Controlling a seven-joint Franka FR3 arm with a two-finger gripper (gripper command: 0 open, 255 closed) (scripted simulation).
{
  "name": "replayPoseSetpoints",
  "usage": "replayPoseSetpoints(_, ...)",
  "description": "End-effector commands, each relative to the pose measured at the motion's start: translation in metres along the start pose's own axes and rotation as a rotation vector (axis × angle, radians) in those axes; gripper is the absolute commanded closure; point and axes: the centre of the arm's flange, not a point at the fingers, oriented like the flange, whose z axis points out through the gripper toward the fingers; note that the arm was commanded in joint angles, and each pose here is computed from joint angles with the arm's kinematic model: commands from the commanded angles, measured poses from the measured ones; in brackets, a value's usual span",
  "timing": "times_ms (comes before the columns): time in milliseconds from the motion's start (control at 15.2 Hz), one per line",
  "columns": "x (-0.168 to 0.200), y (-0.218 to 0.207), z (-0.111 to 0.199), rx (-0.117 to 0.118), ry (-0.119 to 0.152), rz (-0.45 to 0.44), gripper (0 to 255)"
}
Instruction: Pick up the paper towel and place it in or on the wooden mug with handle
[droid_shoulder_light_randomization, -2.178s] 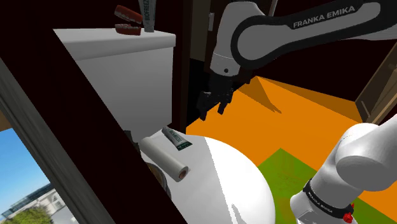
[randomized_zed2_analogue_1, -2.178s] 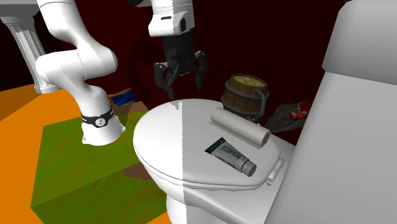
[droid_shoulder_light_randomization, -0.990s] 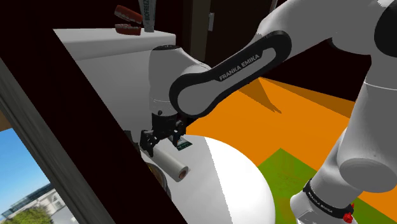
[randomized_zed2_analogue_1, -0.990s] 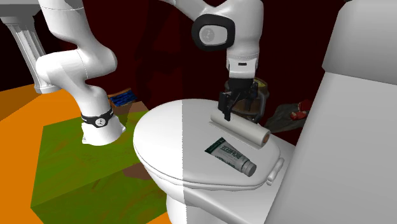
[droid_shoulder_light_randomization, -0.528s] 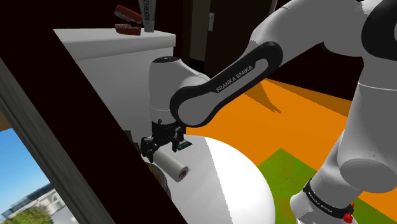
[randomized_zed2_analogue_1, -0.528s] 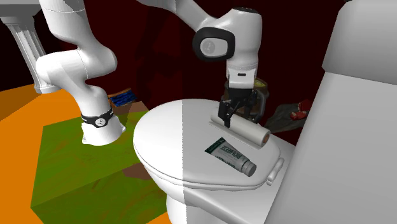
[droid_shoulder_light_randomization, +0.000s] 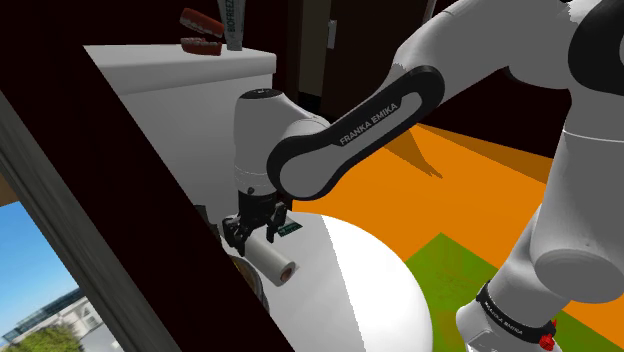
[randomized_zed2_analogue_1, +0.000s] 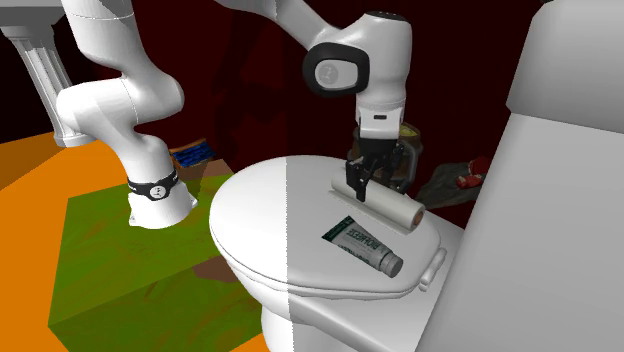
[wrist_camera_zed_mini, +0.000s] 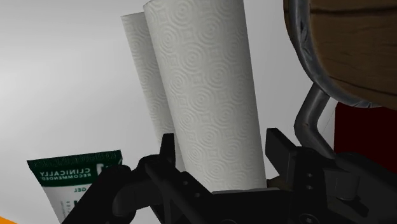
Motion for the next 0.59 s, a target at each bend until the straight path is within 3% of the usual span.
replayPoseSetpoints(0, 0.000, 0.001, 0.001, -0.001, -0.002, 0.001, 255)
replayPoseSetpoints(528, 0.000, 0.000, -0.010, -0.001, -0.002, 0.001, 255)
